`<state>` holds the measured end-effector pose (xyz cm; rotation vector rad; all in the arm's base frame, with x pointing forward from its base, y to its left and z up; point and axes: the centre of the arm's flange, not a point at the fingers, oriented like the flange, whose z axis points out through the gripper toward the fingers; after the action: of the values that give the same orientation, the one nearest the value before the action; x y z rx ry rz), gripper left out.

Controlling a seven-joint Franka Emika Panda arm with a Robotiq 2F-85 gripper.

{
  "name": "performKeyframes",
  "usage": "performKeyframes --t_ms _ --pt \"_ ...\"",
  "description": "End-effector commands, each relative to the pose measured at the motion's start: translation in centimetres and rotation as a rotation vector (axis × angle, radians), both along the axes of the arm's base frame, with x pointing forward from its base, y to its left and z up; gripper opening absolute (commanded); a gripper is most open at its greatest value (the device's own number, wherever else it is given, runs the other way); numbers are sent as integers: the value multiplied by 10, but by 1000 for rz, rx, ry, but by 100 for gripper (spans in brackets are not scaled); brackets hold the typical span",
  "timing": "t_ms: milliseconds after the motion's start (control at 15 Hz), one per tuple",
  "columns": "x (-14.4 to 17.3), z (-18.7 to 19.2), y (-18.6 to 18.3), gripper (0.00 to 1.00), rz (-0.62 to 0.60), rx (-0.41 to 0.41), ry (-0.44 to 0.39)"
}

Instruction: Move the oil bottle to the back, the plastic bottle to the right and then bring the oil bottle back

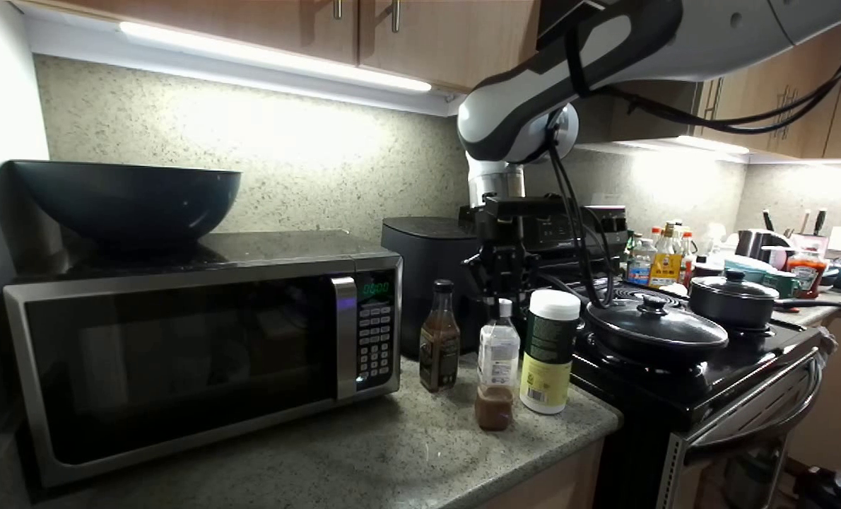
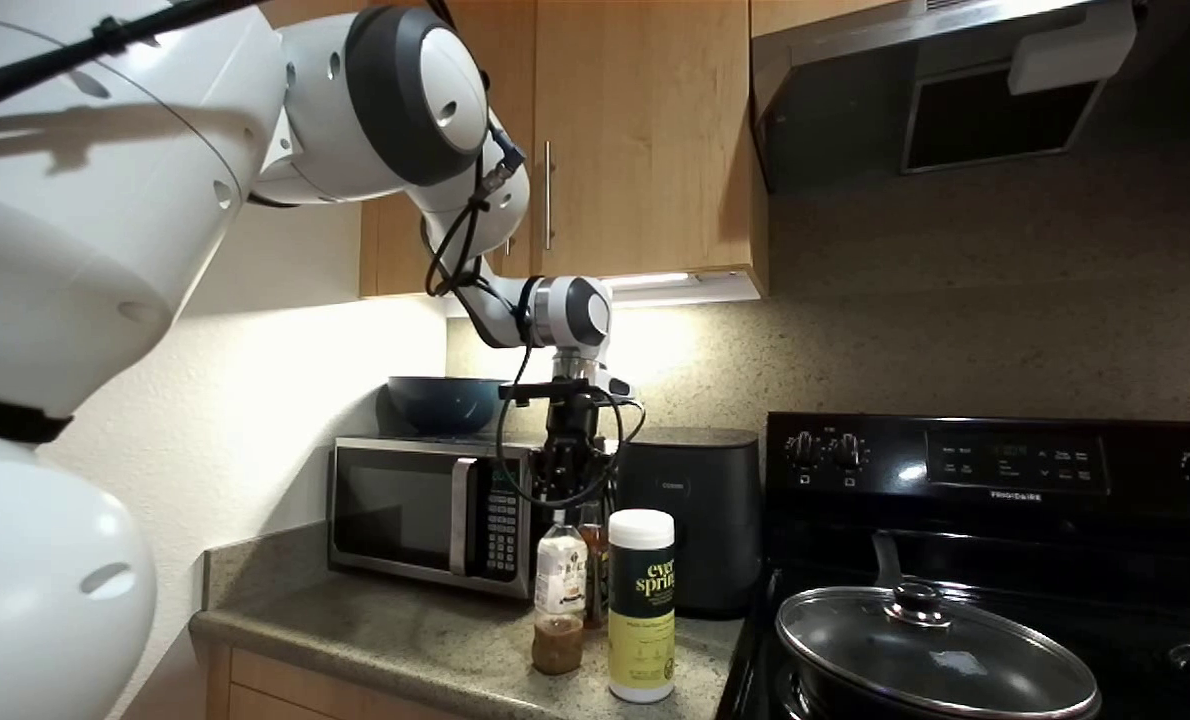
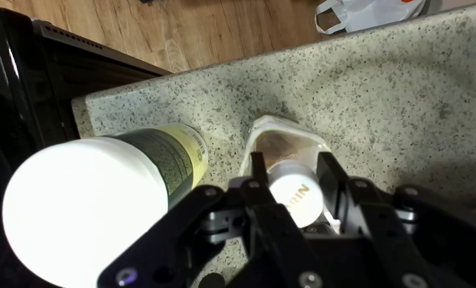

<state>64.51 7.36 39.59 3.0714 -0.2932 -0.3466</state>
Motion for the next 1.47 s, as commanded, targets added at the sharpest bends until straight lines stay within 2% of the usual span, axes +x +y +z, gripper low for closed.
performKeyframes --t_ms 0,133,400,533,867,1200,1400 --pt "6 3 -1 61 1 4 15" --pt "8 3 -1 68 0 7 16" --pt "8 5 -1 93 1 8 13" --pt "7 11 2 100 5 0 0" --pt "10 32 18 100 72 -11 -59" --pt "26 47 35 100 202 -4 -87" --pt "30 48 38 100 249 -28 -160"
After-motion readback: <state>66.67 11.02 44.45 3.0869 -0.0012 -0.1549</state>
